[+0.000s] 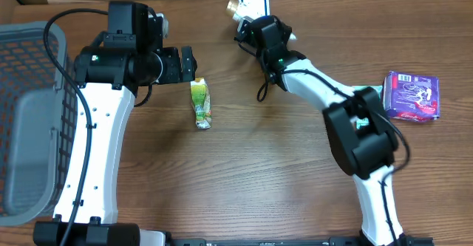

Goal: Scan the item barcode
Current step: 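Lift the white tube and hold it in front of the scanner, then carry the white tube right and release it near the wipes pack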

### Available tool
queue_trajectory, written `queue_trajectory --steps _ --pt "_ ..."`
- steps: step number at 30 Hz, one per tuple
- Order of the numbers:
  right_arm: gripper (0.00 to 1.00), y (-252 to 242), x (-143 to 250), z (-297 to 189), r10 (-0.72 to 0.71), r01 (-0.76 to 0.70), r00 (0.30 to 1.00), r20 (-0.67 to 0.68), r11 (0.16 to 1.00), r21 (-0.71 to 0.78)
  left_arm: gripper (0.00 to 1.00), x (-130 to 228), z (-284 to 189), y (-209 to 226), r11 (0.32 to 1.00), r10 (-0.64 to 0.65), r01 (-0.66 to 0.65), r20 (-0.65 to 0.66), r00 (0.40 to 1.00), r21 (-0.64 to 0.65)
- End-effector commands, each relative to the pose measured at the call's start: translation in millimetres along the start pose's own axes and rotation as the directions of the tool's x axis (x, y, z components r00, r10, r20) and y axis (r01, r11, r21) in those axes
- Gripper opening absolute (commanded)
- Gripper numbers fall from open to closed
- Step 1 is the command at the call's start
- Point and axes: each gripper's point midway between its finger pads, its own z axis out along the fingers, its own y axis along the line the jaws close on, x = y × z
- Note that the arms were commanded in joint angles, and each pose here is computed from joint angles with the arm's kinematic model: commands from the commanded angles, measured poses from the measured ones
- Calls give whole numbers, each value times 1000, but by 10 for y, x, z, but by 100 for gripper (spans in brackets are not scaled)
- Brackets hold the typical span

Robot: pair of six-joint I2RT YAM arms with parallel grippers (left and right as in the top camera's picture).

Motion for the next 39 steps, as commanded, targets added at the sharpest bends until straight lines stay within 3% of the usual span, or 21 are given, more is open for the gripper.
queue_trajectory --steps 1,6,10,15,17,19,26,29,33,39 --pt "4 -1151 -364 -1009 428 -446 886 177 892 77 99 -26 16 -2 1000 6 -6 4 1000 -3" --pt "4 -1237 12 -1491 725 -723 687 54 689 -47 100 -25 16 -2 1000 6 -6 3 1000 -3" --pt "4 -1117 652 -1599 869 -881 465 -169 472 7 100 -25 16 -2 1000 6 -6 3 1000 -3" --pt "4 -729 1420 -1546 881 -959 177 -439 254 122 100 -25 16 -2 1000 6 -6 3 1000 -3" --pt "4 -556 1622 -1489 852 -974 99 -515 188 125 100 -25 16 -2 1000 6 -6 3 1000 -3" --pt "4 -398 1722 -1423 812 -981 119 -571 186 61 100 -25 16 -2 1000 6 -6 3 1000 -3" --pt "4 124 1947 -1264 658 -892 449 -604 373 -257 100 -25 16 -2 1000 6 -6 3 1000 -3" --pt "4 279 2023 -1238 617 -856 514 -595 417 -307 99 -25 16 -2 1000 6 -6 3 1000 -3" --pt "4 383 2201 -1204 600 -850 519 -609 439 -292 100 -25 16 -2 1000 6 -6 3 1000 -3" --pt "4 385 2672 -1178 611 -884 432 -664 432 -178 99 -25 16 -2 1000 6 -6 3 1000 -3"
